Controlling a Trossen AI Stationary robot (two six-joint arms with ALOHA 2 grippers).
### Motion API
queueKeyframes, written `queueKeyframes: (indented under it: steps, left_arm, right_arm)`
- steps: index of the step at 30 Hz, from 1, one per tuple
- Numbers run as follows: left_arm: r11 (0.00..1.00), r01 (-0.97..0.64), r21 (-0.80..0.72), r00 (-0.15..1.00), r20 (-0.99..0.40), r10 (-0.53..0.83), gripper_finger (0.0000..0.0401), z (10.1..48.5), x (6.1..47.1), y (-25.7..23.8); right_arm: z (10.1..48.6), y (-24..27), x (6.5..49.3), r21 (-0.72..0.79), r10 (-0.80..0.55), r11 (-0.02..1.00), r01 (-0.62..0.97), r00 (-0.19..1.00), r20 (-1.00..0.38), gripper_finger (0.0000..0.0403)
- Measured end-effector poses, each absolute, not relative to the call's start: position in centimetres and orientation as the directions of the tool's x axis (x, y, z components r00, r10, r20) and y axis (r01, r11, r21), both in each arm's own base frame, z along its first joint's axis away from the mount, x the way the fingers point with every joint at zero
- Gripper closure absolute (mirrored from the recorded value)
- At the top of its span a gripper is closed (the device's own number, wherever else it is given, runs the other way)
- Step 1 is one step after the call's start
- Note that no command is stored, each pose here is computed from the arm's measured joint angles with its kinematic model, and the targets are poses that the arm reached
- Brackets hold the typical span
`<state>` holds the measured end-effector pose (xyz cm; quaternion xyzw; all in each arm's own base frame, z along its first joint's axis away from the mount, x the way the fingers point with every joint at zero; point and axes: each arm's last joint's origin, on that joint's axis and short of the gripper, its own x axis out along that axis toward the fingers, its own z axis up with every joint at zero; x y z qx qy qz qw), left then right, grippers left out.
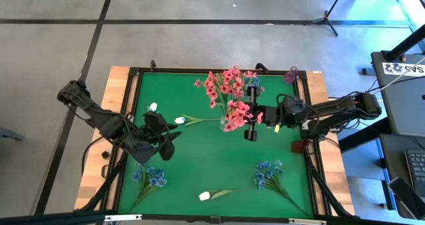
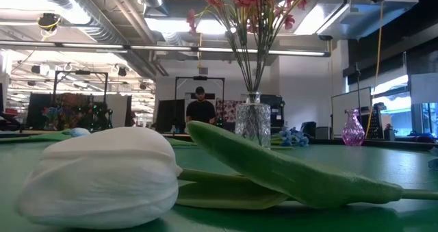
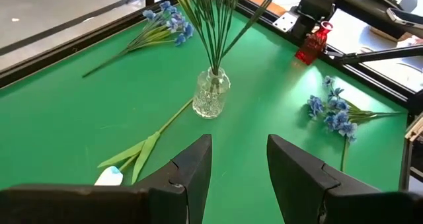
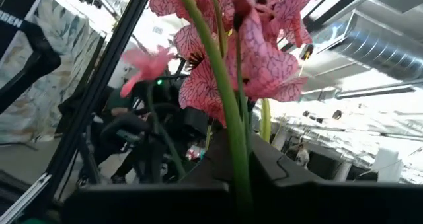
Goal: Sort flowers into vase by color
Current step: Put the pink flowers into the transparent vase
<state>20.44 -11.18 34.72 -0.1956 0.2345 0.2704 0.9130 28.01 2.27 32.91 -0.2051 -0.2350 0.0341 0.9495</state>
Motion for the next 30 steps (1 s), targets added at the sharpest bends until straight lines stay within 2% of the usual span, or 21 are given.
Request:
queueKeyframes:
  steps: [13, 19, 30]
  left_arm:
    - [0.778, -0.586, -0.228, 0.743, -0.535, 0.402, 0.026, 34.7, 20.4, -11.2]
    - [0.769, -0.589, -0.247, 0.745, -0.535, 0.399, 0.026, 34.7, 20.4, -11.3]
    - [0.758, -0.595, -0.267, 0.745, -0.537, 0.396, 0.026, 34.7, 20.4, -11.3]
  right_arm:
    - [31.9, 2.3, 28.1, -0.397, 0.163, 0.918, 0.003, 0.909, 0.383, 0.0396]
    - [31.8, 2.3, 28.5, -0.38, 0.156, 0.924, 0.028, 0.882, 0.445, 0.0392]
    - [30.5, 2.2, 29.4, -0.371, 0.118, 0.928, 0.033, 0.919, 0.376, 0.0392]
